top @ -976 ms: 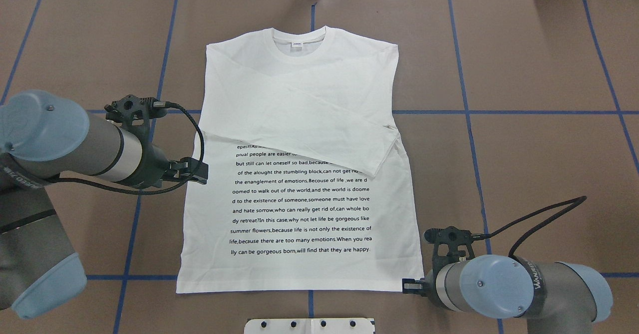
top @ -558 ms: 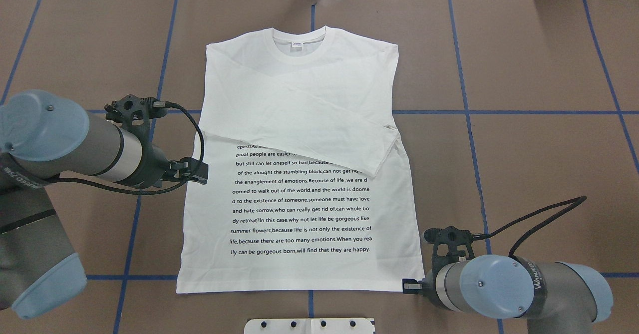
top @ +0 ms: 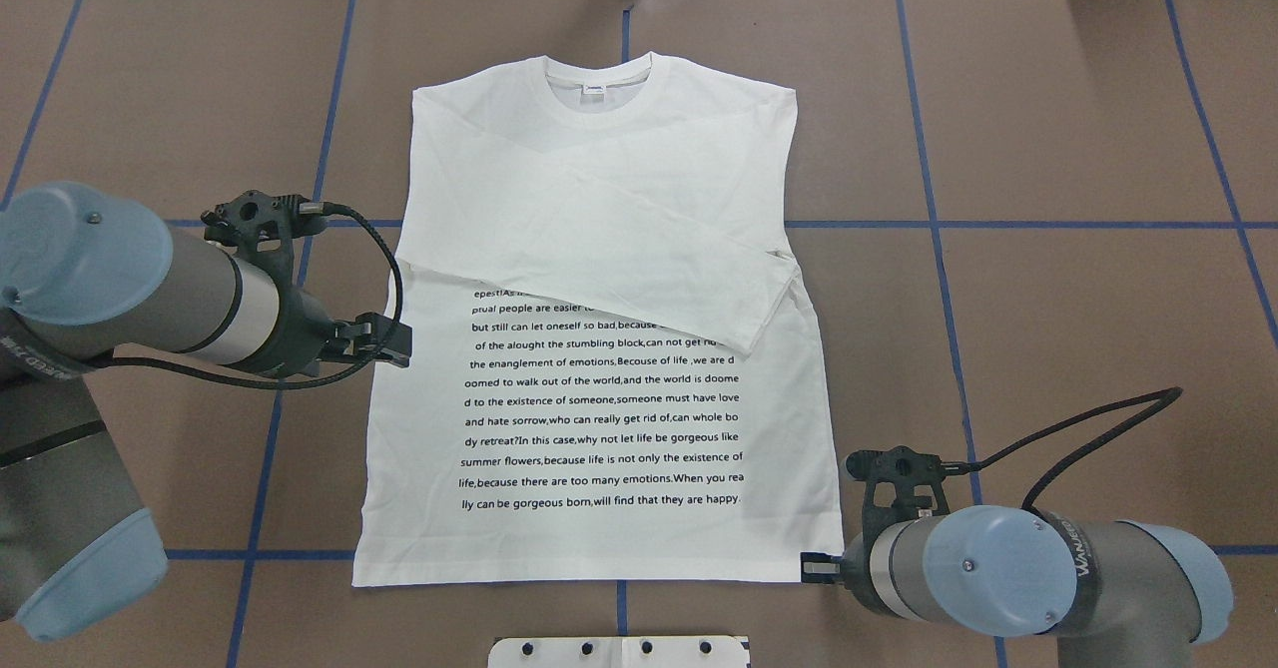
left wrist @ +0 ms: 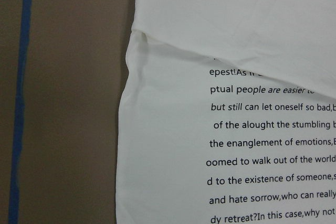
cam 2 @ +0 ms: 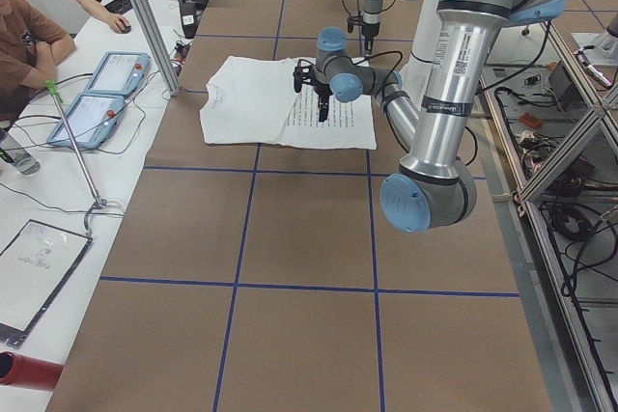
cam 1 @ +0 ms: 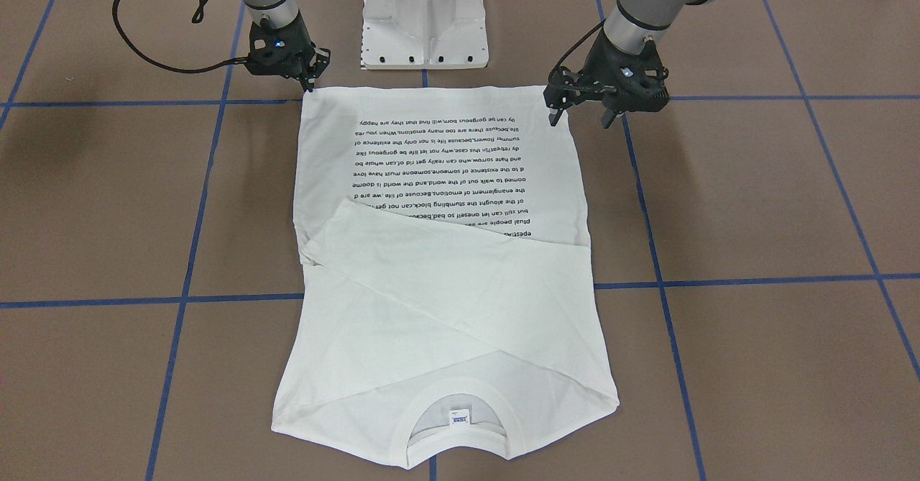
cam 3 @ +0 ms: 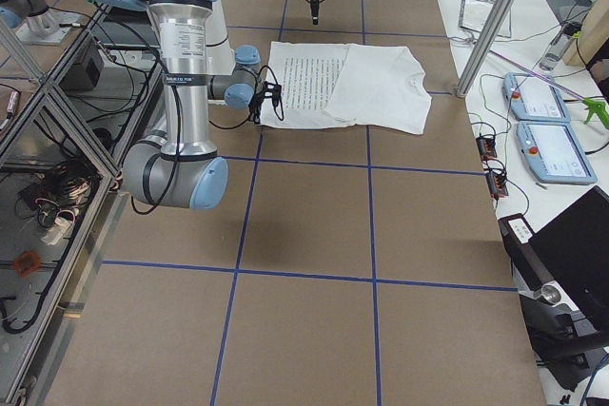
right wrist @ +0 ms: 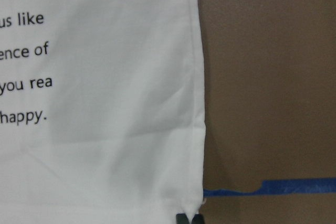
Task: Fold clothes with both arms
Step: 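Move the left gripper down to the hem corner while the right gripper holds the hem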
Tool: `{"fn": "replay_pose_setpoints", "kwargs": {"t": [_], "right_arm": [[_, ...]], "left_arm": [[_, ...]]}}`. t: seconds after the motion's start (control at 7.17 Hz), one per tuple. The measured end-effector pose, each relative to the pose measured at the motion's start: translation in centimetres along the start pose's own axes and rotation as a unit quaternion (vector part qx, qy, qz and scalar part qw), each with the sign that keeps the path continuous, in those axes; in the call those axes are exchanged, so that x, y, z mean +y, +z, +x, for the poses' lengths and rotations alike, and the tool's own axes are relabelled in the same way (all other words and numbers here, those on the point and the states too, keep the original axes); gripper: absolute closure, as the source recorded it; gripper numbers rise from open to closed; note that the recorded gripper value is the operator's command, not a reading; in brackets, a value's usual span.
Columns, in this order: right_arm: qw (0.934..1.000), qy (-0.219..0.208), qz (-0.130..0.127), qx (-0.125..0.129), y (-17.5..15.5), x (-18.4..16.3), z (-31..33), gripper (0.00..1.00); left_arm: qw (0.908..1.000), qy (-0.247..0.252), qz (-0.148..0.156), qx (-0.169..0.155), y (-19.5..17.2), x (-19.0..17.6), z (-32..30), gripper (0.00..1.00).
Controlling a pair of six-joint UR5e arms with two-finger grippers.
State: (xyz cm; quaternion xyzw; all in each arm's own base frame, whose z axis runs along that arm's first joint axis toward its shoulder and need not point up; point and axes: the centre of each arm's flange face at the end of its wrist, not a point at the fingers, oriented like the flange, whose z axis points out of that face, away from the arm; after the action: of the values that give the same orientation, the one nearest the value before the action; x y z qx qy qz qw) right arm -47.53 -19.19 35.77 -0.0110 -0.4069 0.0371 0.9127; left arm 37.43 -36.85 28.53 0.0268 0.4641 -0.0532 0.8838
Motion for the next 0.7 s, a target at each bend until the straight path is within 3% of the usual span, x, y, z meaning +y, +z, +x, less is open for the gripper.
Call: {"fn": "replay_pose_setpoints", "kwargs": {"t": [0.28, 0.7], "right_arm": [[0.9998, 0.015, 0.004, -0.010, -1.2, -0.4, -0.2, 1.00], [0.9993, 0.022, 0.001, -0.031, -3.6, -1.1, -0.6, 1.00]], "left_arm": [[0.9991, -0.040, -0.013, 0.002, 0.9, 3.7, -0.7, 0.05], [0.9952, -0.095, -0.022, -0.004, 4.9, 12.5, -0.3, 0.14]]}}
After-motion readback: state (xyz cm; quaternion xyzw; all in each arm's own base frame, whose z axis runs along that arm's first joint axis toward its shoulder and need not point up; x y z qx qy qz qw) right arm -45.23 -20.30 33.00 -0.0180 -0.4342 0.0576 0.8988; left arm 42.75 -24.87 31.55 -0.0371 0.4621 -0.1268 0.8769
